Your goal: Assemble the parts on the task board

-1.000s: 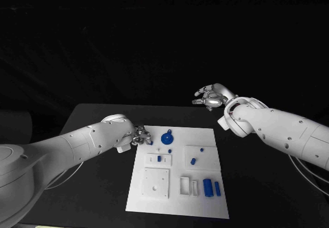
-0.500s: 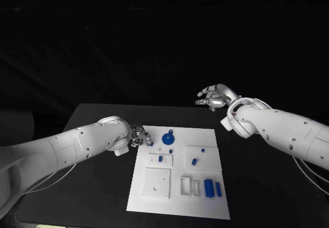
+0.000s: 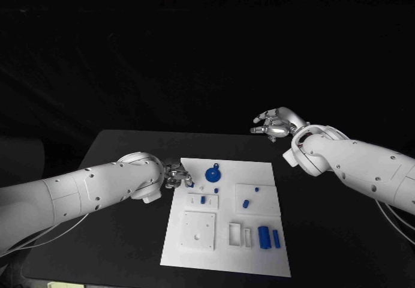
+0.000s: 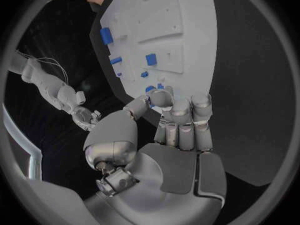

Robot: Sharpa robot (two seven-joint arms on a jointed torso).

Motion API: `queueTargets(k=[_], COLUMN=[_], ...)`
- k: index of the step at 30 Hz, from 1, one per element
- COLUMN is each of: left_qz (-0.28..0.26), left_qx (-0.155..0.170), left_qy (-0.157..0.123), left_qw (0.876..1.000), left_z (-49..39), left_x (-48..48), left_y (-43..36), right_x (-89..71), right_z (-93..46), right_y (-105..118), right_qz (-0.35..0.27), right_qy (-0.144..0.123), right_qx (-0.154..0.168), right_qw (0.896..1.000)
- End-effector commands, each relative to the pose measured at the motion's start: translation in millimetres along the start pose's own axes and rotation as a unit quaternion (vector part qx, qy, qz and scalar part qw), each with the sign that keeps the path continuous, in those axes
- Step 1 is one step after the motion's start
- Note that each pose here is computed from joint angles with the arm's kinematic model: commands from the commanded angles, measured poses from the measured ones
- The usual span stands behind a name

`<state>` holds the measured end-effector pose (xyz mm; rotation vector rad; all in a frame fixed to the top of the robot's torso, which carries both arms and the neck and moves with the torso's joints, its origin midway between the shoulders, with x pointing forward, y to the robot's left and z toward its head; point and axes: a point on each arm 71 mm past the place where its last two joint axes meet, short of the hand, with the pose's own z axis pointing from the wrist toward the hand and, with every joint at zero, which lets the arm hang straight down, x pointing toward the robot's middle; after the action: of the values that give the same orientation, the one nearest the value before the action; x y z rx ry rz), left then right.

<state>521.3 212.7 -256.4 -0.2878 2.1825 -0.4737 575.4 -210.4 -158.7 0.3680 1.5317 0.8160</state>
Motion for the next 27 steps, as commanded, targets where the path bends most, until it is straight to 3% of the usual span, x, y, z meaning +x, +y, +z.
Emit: queueTargets(k=[1, 12, 27], left_qz=[0.022, 0.041, 0.054], left_qx=[0.001, -0.001, 0.002], left_qy=[-0.041, -0.04, -0.037], left_qw=[0.999, 0.998, 0.998], left_z=[-3.7, -13.1, -12.9], left_x=[0.5, 21.3, 39.7], left_y=[0.0, 5.1, 5.5], right_x=[2.2, 3.0, 2.9], right_z=[-1.4, -2.9, -3.4], right_y=[-0.5, -2.9, -3.4], right_qz=[-0.003, -0.007, -0.006], right_qy=[0.006, 0.007, 0.007], right_qx=[-0.003, -0.002, -0.001], right_qw=[1.0, 1.0, 1.0])
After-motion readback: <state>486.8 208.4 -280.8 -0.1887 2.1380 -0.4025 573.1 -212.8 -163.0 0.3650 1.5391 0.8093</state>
